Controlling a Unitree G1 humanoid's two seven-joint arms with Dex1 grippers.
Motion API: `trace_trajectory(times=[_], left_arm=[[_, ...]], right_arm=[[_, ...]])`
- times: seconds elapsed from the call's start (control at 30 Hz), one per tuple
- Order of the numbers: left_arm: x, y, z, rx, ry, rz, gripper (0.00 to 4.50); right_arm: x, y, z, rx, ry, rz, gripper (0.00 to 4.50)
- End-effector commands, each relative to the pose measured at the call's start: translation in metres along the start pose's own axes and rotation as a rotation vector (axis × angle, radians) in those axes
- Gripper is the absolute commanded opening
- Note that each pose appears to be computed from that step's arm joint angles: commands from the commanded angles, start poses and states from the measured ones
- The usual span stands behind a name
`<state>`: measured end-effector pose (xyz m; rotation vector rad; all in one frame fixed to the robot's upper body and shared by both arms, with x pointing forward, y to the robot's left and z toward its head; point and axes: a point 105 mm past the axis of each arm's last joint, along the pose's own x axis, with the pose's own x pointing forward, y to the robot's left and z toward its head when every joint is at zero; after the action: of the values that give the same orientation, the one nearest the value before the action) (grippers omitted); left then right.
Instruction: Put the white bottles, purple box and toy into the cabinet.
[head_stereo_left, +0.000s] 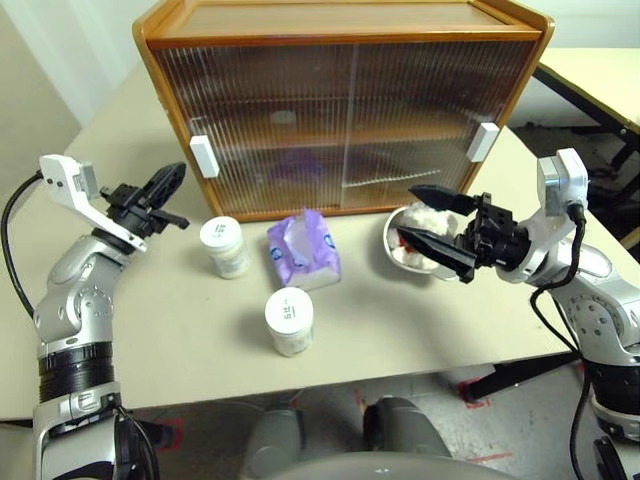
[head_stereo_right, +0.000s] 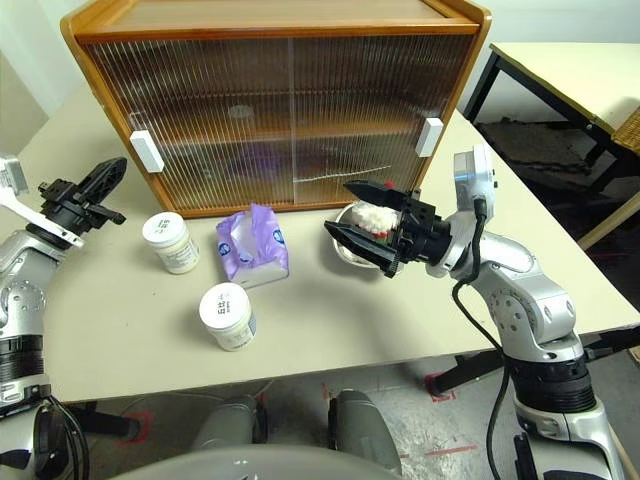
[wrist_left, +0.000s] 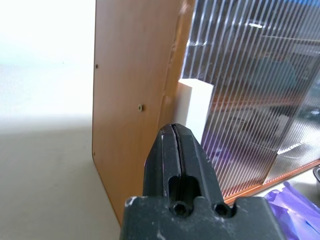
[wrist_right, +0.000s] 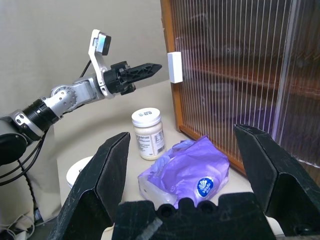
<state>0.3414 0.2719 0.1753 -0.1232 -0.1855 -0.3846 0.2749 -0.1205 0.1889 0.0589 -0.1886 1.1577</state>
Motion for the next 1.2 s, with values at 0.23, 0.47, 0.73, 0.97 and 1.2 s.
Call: trace_trajectory(times=[0.23,0.47,0.73,0.97,1.2], left_arm=[[0.009,-0.001,-0.004,0.000,0.005,-0.028,0.04],[0.015,-0.003,-0.004,-0.003,0.005,-0.055,0.04],[0.029,-0.015,-0.007,-0.009,0.007,-0.126,0.04],[0.040,-0.025,-0.007,-0.026,0.008,-0.183,0.04],[0.053,-0.039,-0.012,0.010,0.047,-0.270,0.04]], right_arm=[[-0.005,-0.002,0.005,-0.027,-0.003,-0.033,4.50],[-0.005,-0.002,0.006,-0.032,-0.007,-0.042,4.50],[-0.005,-0.001,0.007,-0.035,-0.012,-0.049,4.50],[-0.004,0.000,0.007,-0.036,-0.017,-0.052,4.50],[-0.004,0.001,0.007,-0.037,-0.018,-0.059,4.50]])
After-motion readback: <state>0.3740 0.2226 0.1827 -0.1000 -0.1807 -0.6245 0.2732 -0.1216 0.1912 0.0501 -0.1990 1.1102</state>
